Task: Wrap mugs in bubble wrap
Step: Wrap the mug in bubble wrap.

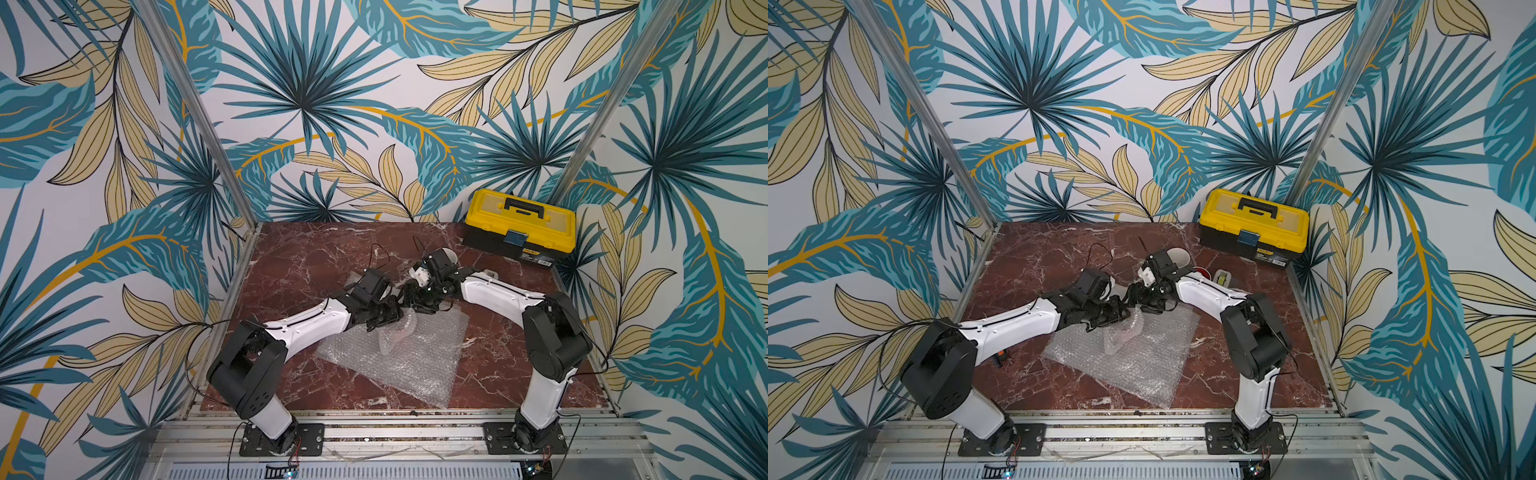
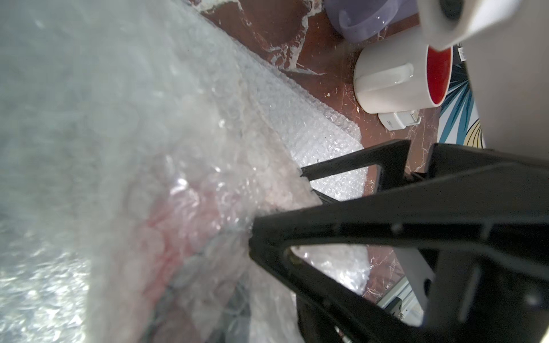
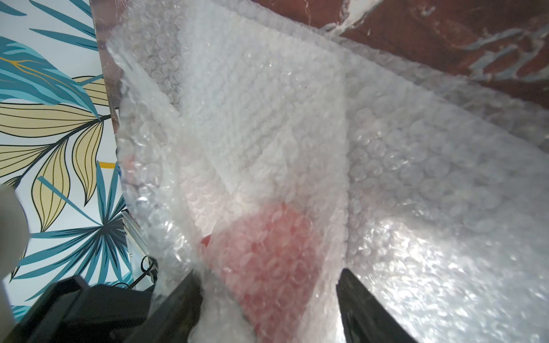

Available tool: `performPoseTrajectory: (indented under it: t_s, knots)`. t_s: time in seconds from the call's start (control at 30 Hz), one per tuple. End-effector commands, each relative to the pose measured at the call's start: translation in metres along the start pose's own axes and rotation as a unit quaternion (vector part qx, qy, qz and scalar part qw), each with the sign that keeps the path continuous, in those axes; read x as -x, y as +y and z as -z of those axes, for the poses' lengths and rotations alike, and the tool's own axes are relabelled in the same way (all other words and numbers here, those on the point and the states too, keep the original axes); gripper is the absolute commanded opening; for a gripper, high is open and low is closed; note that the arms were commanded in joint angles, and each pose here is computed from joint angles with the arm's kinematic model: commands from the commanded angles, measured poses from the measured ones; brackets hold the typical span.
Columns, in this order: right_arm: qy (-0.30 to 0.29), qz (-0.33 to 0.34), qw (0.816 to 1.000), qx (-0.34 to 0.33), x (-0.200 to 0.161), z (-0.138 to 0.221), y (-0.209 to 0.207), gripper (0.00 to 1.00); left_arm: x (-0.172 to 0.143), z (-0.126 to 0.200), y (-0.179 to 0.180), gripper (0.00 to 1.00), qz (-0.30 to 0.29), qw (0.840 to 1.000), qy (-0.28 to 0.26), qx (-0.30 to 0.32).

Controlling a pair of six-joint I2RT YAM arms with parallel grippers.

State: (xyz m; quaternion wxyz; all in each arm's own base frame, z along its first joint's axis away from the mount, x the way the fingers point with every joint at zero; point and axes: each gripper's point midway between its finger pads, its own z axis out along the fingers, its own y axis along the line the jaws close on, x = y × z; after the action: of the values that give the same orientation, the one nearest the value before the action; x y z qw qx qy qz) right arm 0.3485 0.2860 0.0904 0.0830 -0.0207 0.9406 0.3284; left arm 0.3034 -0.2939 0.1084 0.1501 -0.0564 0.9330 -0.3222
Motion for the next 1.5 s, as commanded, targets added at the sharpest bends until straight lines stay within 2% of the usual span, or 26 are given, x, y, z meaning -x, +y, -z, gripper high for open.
performPoseTrajectory:
  t_s: [0.0, 0.2, 0.47, 0.63, 0.7, 0.77, 0.87, 1.23, 1.33, 1.47]
  knots:
    - [0.043, -0.014, 0.998, -0.044, -0.021, -0.013, -0.025, 0.7, 0.016, 0.017, -0.034, 0.28, -0.031, 0.998, -0.029, -0.044]
    - [0.055, -0.016, 0.997, -0.051, -0.026, -0.018, -0.031, 0.68, 0.02, 0.034, -0.046, 0.33, -0.052, 0.996, -0.046, -0.062]
    - [0.055, -0.017, 0.997, -0.051, -0.027, -0.02, -0.032, 0.68, 0.02, 0.057, -0.052, 0.33, -0.071, 0.992, -0.068, -0.078]
    - [0.055, -0.018, 0.997, -0.049, -0.027, -0.02, -0.032, 0.68, 0.02, 0.075, -0.036, 0.32, -0.066, 0.99, -0.108, -0.057]
    - [0.055, -0.017, 0.997, -0.046, -0.027, -0.02, -0.03, 0.68, 0.023, 0.079, -0.015, 0.32, -0.048, 0.99, -0.129, -0.015]
    - [0.054, -0.017, 0.997, -0.045, -0.026, -0.019, -0.03, 0.68, 0.023, 0.076, 0.008, 0.32, -0.03, 0.99, -0.135, 0.038]
    - [0.053, -0.016, 0.998, -0.044, -0.026, -0.018, -0.028, 0.68, 0.019, 0.064, 0.023, 0.37, -0.021, 0.991, -0.113, 0.072]
    - [0.047, -0.009, 0.998, -0.037, -0.023, -0.013, -0.022, 0.69, 0.013, 0.014, 0.046, 0.38, -0.006, 0.991, -0.062, 0.118]
    - [0.024, 0.006, 0.999, -0.028, -0.016, 0.0, -0.011, 0.7, 0.007, 0.009, 0.053, 0.38, 0.0, 0.991, -0.052, 0.126]
    - [-0.022, 0.02, 0.999, -0.022, -0.01, 0.022, 0.0, 0.77, 0.003, 0.006, 0.056, 0.38, 0.002, 0.991, -0.048, 0.126]
